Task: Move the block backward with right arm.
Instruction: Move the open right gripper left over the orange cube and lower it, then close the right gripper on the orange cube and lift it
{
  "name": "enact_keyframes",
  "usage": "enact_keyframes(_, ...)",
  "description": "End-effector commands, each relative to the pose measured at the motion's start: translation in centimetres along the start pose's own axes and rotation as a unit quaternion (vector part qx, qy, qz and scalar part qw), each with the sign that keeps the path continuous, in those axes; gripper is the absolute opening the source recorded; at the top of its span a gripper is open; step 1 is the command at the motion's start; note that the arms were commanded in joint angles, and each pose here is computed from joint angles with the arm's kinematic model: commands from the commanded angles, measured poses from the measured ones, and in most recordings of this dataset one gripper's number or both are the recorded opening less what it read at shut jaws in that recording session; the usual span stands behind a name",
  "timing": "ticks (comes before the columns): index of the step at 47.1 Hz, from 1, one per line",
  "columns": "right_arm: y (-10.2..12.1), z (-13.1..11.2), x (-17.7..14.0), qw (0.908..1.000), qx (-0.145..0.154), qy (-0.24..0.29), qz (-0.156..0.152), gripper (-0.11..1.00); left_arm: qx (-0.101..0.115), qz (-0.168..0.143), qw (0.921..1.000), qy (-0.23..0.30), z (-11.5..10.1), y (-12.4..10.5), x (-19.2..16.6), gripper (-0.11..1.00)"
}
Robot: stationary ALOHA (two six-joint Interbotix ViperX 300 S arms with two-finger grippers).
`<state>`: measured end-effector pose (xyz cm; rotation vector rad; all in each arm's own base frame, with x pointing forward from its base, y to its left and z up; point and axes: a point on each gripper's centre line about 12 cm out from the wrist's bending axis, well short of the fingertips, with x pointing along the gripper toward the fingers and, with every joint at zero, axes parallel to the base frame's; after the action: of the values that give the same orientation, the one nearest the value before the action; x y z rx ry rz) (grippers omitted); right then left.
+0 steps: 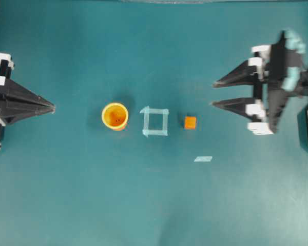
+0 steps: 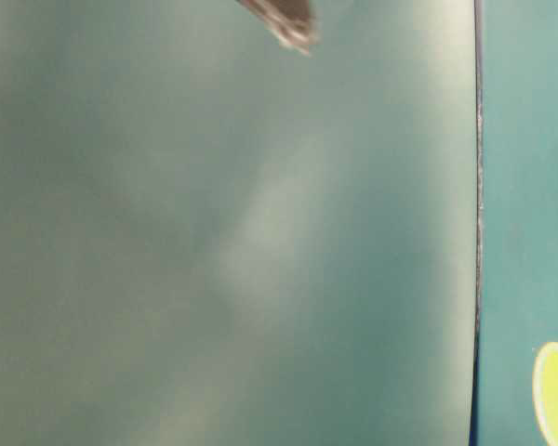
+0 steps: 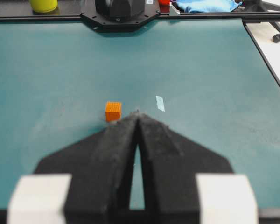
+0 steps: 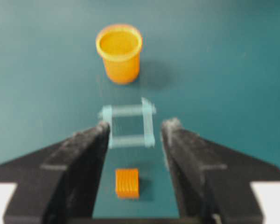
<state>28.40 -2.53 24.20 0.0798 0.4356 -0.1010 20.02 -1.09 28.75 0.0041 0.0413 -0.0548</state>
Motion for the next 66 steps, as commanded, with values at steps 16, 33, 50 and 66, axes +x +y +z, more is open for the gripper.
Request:
enact_keyframes(16,0.3,-2.1,7.2,0.9890,-0.006,0.148,-0.004,0.63,0.008,0.001,0.9999,-0.011,1.2,0.1,0.1,0.00)
enact_keyframes(33,1.9,-6.2,9.9,0.9779,-0.016,0.208,0.012,0.64,0.008,0.002,0.9999,-0.011,1.1,0.1,0.0,0.00)
enact_keyframes(50,1.8,-8.0,11.4,0.9767,-0.016,0.213,0.012,0.64,0.008,0.001,0.9999,-0.013,1.2,0.1,0.0,0.00)
enact_keyframes(66,0.9,-9.3,11.7,0.9731,-0.009,0.230,0.002,0.63,0.008,0.002,0.9999,-0.015,1.3,0.1,-0.1,0.00)
